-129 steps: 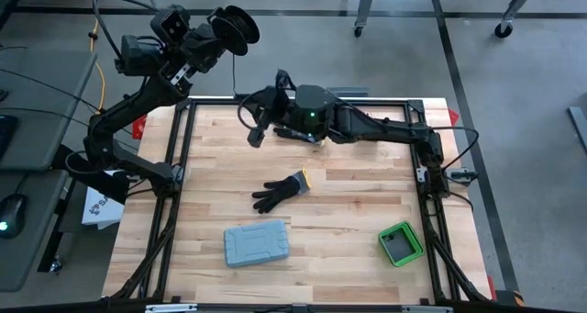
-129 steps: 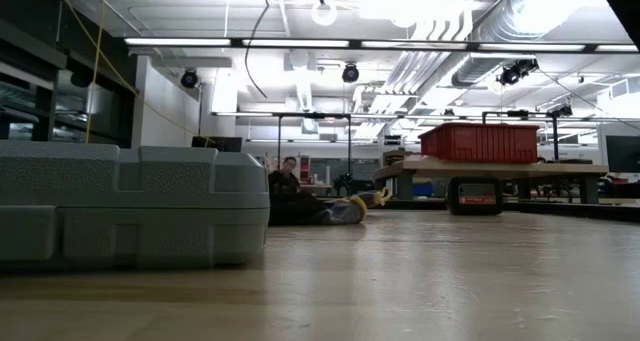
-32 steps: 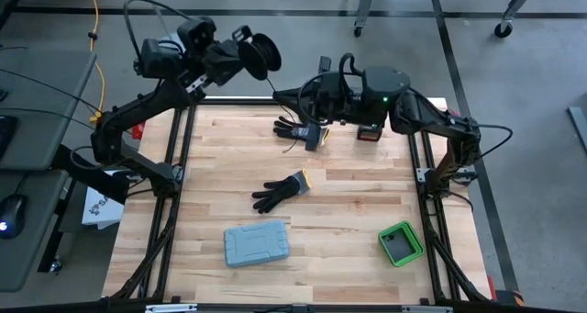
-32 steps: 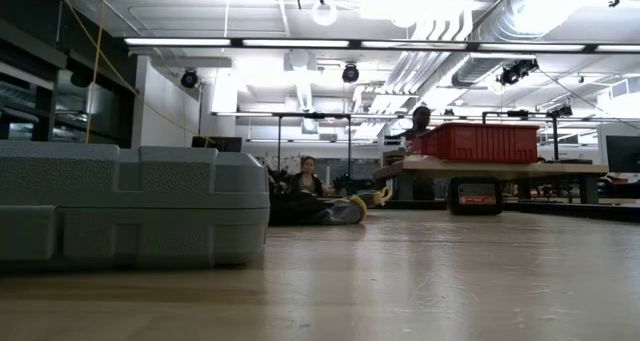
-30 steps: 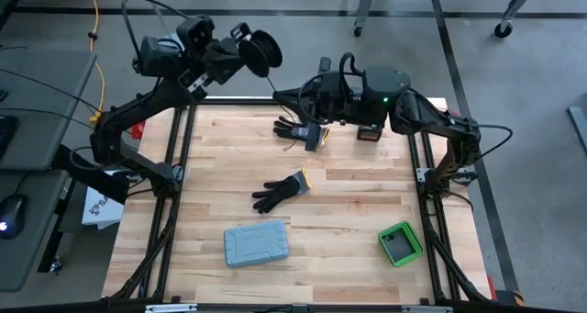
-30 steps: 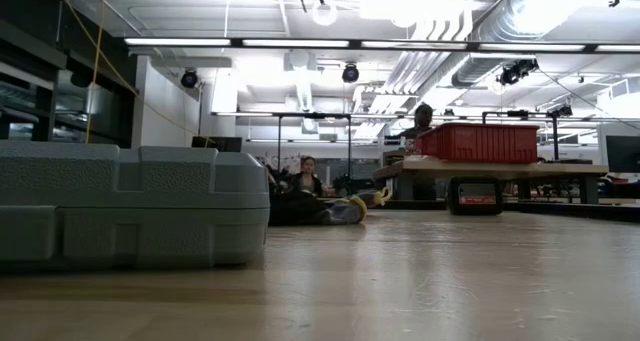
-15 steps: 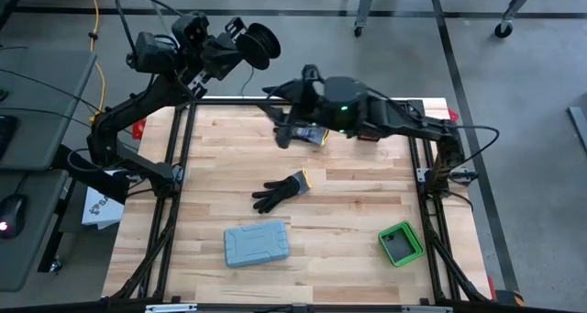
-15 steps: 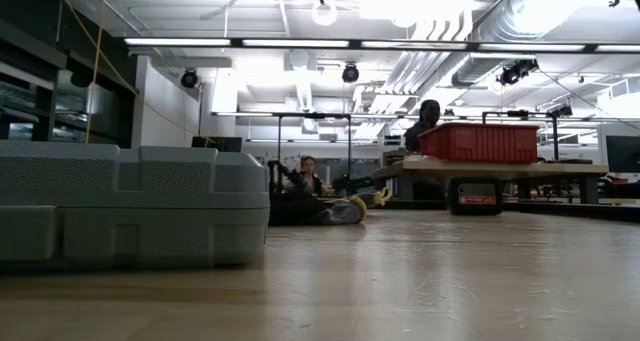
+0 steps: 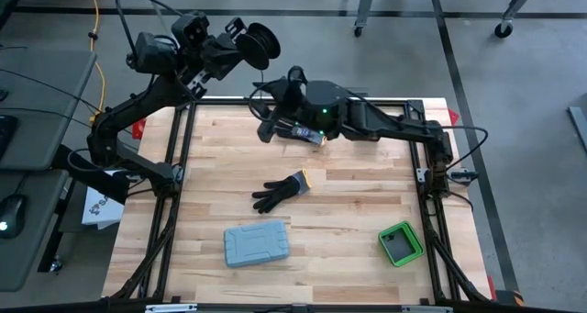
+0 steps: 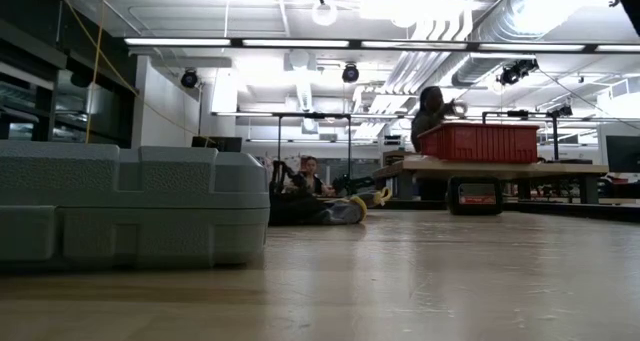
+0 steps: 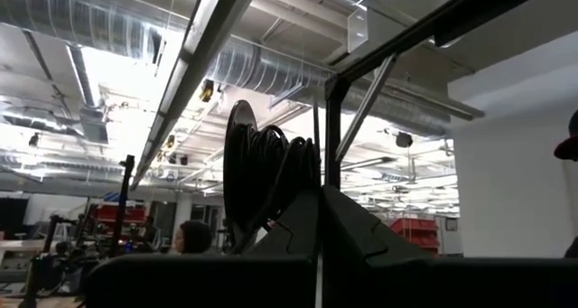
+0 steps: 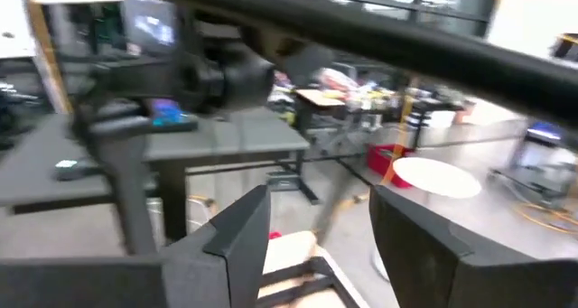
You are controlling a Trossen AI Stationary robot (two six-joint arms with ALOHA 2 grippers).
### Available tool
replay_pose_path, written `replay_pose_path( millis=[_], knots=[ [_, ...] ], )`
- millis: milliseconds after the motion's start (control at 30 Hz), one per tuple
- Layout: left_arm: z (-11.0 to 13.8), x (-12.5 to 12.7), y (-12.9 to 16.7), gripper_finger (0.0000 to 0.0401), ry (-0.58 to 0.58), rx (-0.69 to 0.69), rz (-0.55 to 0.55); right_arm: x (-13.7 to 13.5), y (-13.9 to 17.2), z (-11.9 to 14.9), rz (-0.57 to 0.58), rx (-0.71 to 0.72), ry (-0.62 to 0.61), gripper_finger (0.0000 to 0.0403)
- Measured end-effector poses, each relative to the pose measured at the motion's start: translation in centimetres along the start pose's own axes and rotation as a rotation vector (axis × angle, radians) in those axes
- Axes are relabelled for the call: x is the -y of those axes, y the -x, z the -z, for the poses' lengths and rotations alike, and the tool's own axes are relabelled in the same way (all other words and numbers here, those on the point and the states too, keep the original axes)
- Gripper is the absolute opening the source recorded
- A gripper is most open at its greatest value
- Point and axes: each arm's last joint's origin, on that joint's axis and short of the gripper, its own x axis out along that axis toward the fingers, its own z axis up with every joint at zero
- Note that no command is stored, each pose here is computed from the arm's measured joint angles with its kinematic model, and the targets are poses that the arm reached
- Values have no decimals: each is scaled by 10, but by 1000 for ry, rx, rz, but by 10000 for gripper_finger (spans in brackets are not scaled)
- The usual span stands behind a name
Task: Coil cords
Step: Coil the black wire cable onto the black spool
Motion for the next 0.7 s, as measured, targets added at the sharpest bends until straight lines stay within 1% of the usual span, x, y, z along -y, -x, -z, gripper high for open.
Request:
replay_pose_path(
  millis=[67,233,300,333,400,533,567,600,633,700],
  knots=[
    [-1,1,0,0,2,5,5,1,-1,1,31,-8,2,184],
    [-3,2,0,0,-18,23,17,1,-1,1,30,-8,2,183],
    [-3,3,0,0,-21,29,18,1,-1,1,21,-8,6,176],
    [-3,3,0,0,-22,29,18,1,-1,1,19,-8,13,166],
    [-3,3,0,0,-22,29,17,0,0,1,15,-7,20,131],
    [-3,2,0,0,-23,29,17,0,0,-1,16,16,-11,27],
    [-3,2,0,0,-23,30,16,1,-1,-2,19,28,-19,14],
    [-3,2,0,0,-23,30,16,2,-1,-4,22,42,-27,13],
    [-3,2,0,0,-21,30,16,4,-2,-4,26,48,-38,21],
    [-3,2,0,0,-21,30,16,5,-2,-5,27,52,-69,48]
  ],
)
